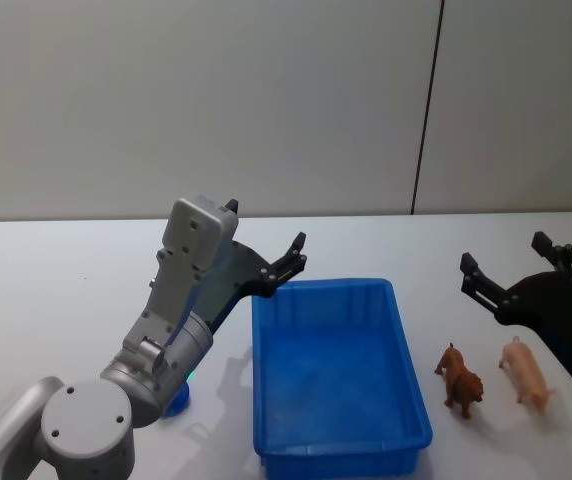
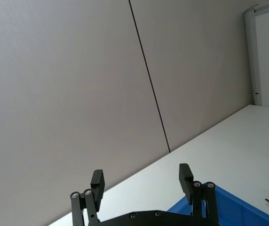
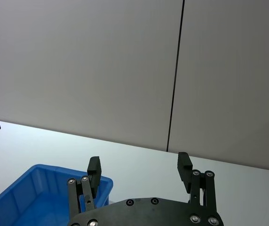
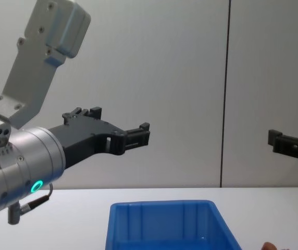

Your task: Pick up the two dolls from the table and place them into the box.

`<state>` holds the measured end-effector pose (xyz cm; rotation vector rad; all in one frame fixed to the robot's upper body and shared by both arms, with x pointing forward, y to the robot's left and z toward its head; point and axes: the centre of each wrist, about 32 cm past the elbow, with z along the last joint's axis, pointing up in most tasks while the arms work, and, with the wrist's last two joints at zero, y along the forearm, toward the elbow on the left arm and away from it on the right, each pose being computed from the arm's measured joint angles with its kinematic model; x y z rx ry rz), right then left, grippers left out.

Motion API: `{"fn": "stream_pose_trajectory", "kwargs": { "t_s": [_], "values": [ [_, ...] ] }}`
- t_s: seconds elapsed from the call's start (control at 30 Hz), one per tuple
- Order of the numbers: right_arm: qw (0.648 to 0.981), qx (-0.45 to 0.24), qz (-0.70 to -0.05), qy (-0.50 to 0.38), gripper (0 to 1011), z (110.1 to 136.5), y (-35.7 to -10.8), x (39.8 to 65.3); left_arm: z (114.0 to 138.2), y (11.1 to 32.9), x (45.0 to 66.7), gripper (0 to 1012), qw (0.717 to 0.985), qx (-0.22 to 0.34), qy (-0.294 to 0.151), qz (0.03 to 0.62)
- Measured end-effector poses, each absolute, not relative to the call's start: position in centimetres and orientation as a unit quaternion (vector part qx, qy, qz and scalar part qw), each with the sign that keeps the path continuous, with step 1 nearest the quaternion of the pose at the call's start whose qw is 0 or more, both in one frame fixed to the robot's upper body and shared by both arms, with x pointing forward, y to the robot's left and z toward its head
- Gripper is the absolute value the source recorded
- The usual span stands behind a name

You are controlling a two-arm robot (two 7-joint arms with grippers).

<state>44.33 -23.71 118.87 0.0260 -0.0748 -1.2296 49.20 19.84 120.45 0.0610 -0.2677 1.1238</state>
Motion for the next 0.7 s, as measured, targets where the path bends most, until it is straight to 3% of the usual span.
{"fn": "stream_pose_trajectory", "kwargs": {
  "t_s": [0.7],
  "values": [
    [0.816,0.012,-0.577,-0.035,1001,118.87,-23.71,44.33,120.44,19.84,49.2,1003,0.837,0.029,-0.126,0.531]
  ]
}}
